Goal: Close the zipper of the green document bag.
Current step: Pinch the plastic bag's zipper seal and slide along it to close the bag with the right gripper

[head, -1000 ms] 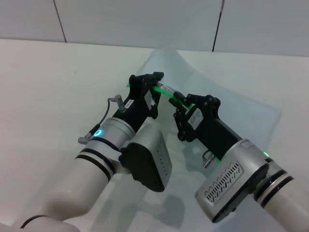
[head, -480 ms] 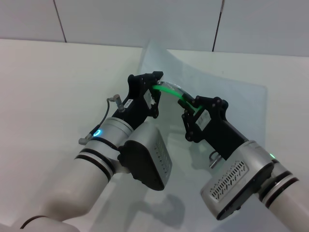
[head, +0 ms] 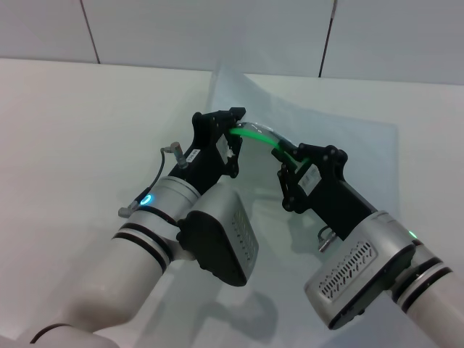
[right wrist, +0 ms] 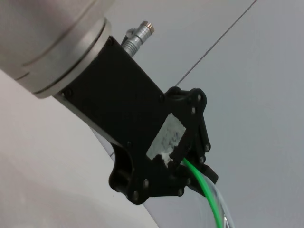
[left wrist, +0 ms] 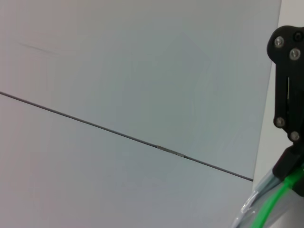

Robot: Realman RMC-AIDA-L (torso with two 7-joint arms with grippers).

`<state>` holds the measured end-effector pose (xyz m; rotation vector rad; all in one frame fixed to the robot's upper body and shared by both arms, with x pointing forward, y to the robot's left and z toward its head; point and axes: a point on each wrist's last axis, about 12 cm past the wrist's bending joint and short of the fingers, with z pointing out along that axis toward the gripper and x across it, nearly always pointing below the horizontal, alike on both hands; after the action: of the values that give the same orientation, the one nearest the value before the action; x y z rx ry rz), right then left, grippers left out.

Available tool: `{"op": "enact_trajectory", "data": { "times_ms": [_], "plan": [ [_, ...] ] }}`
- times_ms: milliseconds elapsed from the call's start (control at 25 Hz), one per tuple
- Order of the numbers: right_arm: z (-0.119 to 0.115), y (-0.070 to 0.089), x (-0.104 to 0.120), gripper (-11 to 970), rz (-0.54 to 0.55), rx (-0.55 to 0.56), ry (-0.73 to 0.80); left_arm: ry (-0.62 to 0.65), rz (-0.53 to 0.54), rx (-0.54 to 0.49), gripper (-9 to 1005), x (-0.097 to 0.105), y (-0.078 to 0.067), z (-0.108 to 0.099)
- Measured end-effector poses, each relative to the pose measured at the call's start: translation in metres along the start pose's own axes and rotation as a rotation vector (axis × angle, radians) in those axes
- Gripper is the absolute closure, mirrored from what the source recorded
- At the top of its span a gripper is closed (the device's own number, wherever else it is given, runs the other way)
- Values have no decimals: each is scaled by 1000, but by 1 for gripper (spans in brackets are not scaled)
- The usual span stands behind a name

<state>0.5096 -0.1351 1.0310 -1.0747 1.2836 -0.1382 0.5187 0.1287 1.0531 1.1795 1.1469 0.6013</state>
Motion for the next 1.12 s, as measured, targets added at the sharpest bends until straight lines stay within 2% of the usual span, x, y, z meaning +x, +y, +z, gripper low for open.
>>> {"op": "enact_trajectory", "data": {
  "times_ms": [1120],
  "plan": [
    [-5,-2,8,882,5,28,26,-7,-1,-3,840,-1,0,0]
  ]
}}
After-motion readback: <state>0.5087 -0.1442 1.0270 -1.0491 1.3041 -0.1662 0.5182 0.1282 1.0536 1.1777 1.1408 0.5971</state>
